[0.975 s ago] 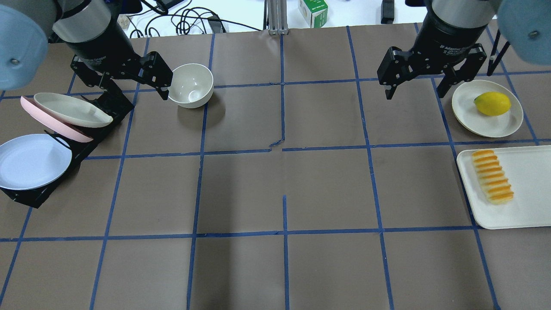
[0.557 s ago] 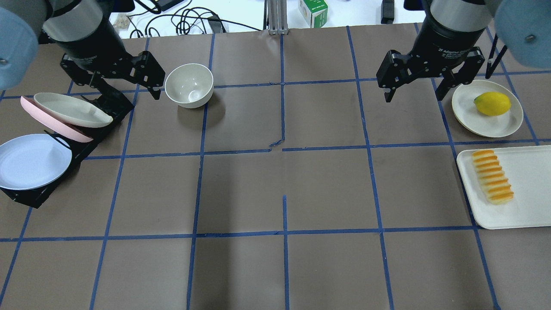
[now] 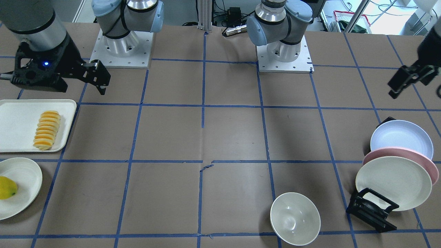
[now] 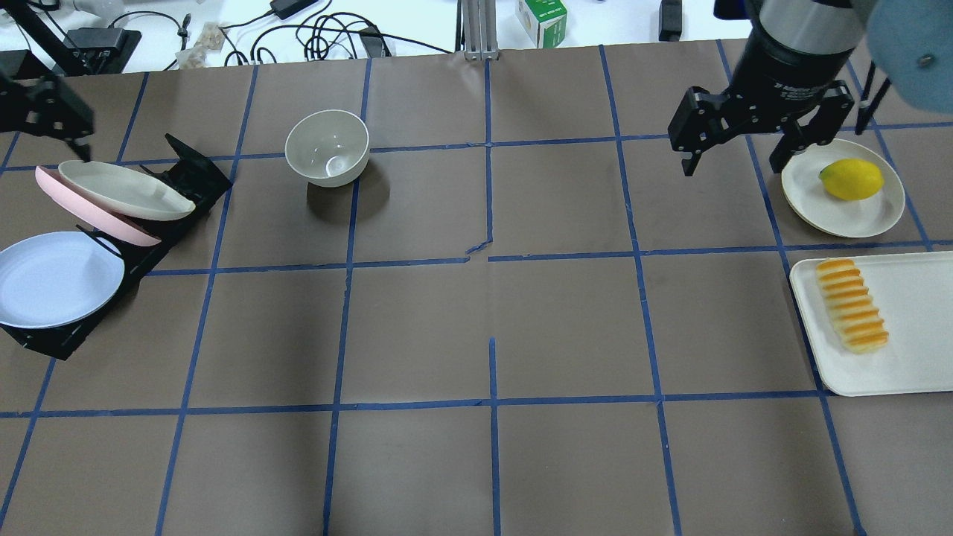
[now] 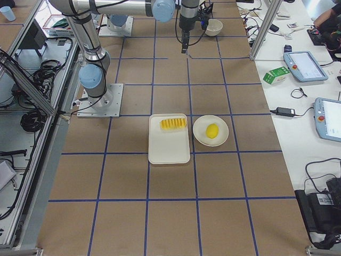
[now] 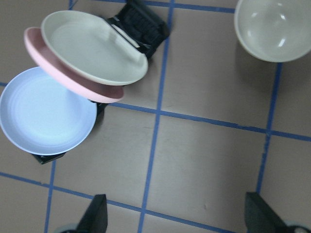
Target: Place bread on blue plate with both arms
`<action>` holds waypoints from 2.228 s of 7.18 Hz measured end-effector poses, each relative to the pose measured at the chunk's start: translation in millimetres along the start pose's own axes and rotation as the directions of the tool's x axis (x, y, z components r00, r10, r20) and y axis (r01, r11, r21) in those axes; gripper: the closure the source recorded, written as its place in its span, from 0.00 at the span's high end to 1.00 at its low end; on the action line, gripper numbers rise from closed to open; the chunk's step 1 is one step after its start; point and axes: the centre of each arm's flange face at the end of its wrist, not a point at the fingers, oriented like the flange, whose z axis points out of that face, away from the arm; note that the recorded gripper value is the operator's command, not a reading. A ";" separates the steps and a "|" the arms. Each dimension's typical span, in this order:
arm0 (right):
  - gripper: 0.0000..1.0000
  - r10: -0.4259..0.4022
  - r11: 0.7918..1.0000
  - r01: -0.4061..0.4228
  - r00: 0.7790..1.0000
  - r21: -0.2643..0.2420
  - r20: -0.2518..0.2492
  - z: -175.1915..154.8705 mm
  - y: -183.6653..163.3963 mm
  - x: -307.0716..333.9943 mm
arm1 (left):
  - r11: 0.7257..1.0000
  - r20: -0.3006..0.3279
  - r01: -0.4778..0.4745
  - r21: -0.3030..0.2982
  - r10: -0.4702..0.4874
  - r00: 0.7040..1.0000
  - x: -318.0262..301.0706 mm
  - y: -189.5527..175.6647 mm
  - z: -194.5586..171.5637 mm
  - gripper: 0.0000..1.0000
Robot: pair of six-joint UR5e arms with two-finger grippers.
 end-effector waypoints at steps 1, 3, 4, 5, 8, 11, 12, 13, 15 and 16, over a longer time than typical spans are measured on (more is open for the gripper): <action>1.00 0.047 0.998 -0.048 0.999 -0.029 -0.024 19.3 -12.3 44.2 | 0.997 0.001 0.079 -0.009 -0.079 0.997 -73.3 -18.1 36.4 1.00; 1.00 -0.003 1.000 0.002 0.996 -0.007 -0.085 59.7 -35.4 105.4 | 0.988 -0.018 0.155 -0.007 -0.155 0.988 -146.0 -44.0 111.1 1.00; 1.00 -0.041 0.999 0.039 0.996 -0.022 -0.082 88.2 -38.7 136.5 | 0.985 -0.052 0.167 -0.036 -0.168 0.984 -158.2 -55.9 148.2 1.00; 1.00 -0.073 0.997 0.070 0.995 -0.042 -0.066 121.4 -37.6 170.2 | 0.981 -0.093 0.178 -0.074 -0.185 0.978 -167.6 -62.9 185.3 1.00; 1.00 -0.176 0.984 0.176 0.984 -0.032 0.001 210.2 -12.9 236.2 | 0.973 -0.136 0.197 -0.123 -0.213 0.967 -184.4 -74.2 260.4 1.00; 1.00 -0.165 0.985 0.168 0.985 -0.044 0.051 260.5 -5.6 250.1 | 0.966 -0.146 0.202 -0.163 -0.226 0.963 -185.7 -77.4 292.6 0.36; 1.00 -0.161 0.986 0.162 0.986 -0.039 0.043 271.0 -10.0 253.0 | 0.965 -0.145 0.201 -0.167 -0.225 0.963 -185.9 -77.4 295.1 0.22; 1.00 -0.149 0.988 0.151 0.988 -0.036 0.041 276.7 -12.1 253.6 | 0.966 -0.144 0.198 -0.169 -0.223 0.964 -186.0 -77.3 295.9 0.06; 1.00 -0.120 0.992 0.122 0.991 -0.045 0.052 286.7 -14.0 253.4 | 0.964 -0.139 0.198 -0.176 -0.224 0.965 -186.4 -76.4 295.8 0.00; 0.75 -0.114 0.991 0.118 0.992 -0.059 0.062 295.8 -15.3 253.4 | 0.963 -0.132 0.199 -0.180 -0.224 0.966 -187.1 -75.8 294.8 0.00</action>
